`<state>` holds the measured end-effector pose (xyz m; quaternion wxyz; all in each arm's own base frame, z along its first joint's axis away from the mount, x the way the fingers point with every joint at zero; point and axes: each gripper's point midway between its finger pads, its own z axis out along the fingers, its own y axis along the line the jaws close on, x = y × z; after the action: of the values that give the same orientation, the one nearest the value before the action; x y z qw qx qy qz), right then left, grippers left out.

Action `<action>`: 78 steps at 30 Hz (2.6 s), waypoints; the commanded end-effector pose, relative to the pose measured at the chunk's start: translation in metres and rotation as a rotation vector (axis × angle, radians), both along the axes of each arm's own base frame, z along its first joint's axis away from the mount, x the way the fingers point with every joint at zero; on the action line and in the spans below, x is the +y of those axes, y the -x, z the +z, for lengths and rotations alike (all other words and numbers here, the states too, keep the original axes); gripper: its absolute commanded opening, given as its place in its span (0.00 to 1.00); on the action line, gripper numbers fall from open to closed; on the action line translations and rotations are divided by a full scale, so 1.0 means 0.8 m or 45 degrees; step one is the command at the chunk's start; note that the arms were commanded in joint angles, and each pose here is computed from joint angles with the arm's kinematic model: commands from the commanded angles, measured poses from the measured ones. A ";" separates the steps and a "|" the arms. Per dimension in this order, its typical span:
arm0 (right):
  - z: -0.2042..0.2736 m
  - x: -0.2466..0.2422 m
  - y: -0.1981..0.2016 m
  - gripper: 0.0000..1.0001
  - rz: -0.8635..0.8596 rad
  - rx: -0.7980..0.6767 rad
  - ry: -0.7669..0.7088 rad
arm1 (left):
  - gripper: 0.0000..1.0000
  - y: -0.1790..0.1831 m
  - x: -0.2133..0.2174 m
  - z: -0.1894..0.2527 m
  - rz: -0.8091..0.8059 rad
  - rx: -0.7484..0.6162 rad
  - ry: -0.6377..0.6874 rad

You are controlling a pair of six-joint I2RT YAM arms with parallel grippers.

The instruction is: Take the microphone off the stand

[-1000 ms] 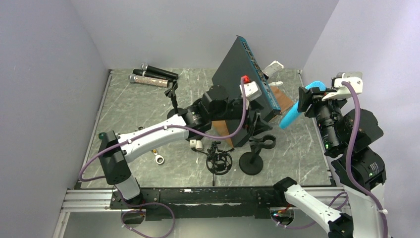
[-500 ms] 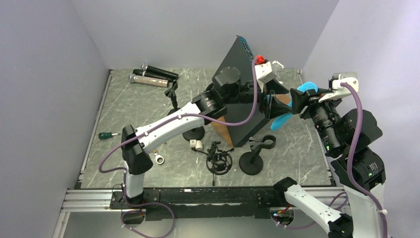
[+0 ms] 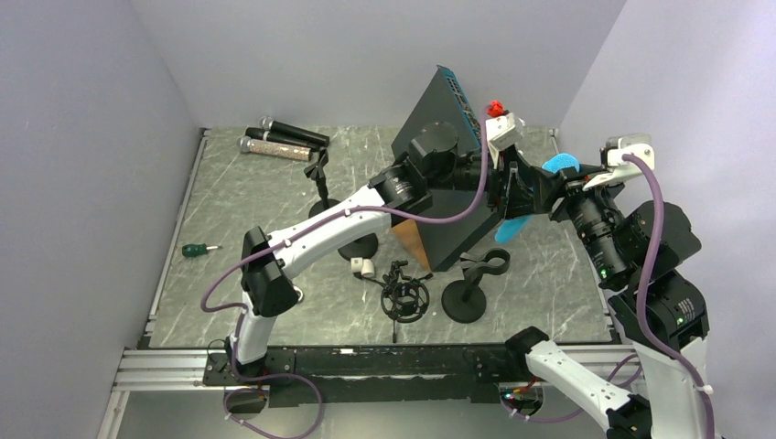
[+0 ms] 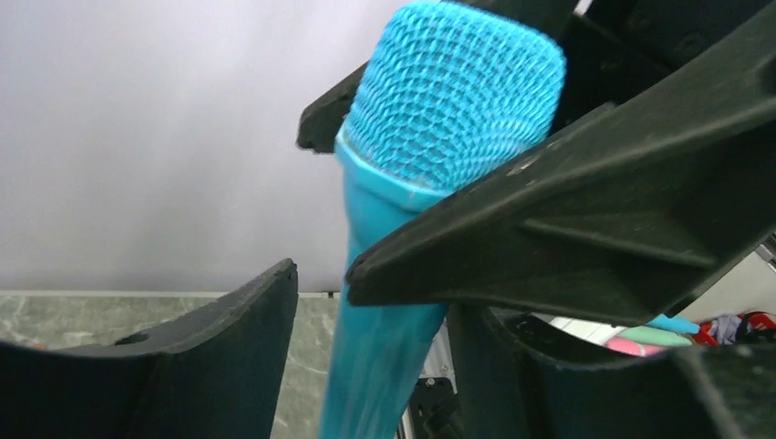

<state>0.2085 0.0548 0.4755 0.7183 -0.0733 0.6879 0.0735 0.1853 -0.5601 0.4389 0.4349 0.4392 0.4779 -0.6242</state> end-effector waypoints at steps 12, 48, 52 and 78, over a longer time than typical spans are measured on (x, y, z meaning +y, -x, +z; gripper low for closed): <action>0.022 0.015 0.014 0.84 0.112 -0.120 -0.072 | 0.00 0.004 0.053 0.053 0.099 -0.105 0.051; 0.033 -0.048 0.044 1.00 -0.136 -0.319 -0.219 | 0.00 -0.241 0.768 -0.105 2.436 0.983 0.669; 0.032 -0.055 0.050 1.00 -0.155 -0.313 -0.219 | 0.00 -0.267 0.797 -0.206 2.311 1.401 0.894; 0.022 -0.050 0.041 1.00 -0.163 -0.228 -0.226 | 0.26 -0.428 0.795 -0.445 2.342 1.905 0.730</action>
<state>0.1770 0.0171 0.4838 0.7827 0.0175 0.6171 0.0791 0.5054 0.0750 0.0698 0.3998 -0.6449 0.5975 -0.2591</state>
